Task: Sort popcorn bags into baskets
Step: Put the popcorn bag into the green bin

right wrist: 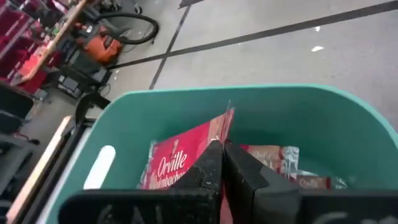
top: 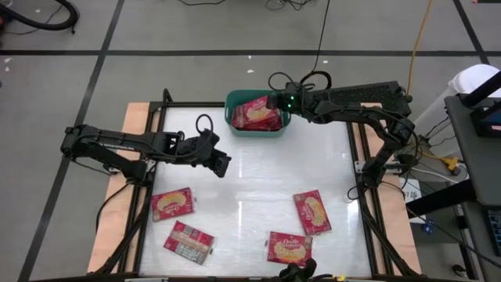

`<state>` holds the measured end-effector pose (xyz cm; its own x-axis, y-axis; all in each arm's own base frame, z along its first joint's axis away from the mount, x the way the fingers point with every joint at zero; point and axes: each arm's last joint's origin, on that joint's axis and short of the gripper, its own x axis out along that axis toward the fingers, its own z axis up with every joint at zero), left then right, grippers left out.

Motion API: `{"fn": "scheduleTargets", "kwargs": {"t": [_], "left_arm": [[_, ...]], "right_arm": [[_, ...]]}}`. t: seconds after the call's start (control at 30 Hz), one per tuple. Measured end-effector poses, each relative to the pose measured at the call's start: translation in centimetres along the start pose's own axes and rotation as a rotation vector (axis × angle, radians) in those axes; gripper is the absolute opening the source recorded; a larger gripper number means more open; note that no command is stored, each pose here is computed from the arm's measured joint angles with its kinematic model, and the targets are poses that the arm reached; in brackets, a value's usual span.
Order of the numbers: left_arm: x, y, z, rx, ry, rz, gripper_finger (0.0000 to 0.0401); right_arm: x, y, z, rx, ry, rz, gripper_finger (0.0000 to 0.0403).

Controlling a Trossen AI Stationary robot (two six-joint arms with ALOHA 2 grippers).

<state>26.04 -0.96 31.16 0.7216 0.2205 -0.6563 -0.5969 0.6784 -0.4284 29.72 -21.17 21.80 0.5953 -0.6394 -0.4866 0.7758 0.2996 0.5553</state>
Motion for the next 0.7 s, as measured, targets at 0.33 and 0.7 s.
{"fn": "scheduleTargets", "kwargs": {"t": [0.33, 0.7], "left_arm": [[-0.3, 1.2, -1.8, -0.003, 0.179, 0.121, 0.0131], [0.6, 5.4, -8.2, -0.150, 0.812, 0.267, 0.0138]], "right_arm": [[0.1, -0.6, 0.3, -0.078, 0.016, -0.023, 0.0132], [-3.9, 1.8, 1.6, -0.251, 0.188, 0.353, 0.0205]]}}
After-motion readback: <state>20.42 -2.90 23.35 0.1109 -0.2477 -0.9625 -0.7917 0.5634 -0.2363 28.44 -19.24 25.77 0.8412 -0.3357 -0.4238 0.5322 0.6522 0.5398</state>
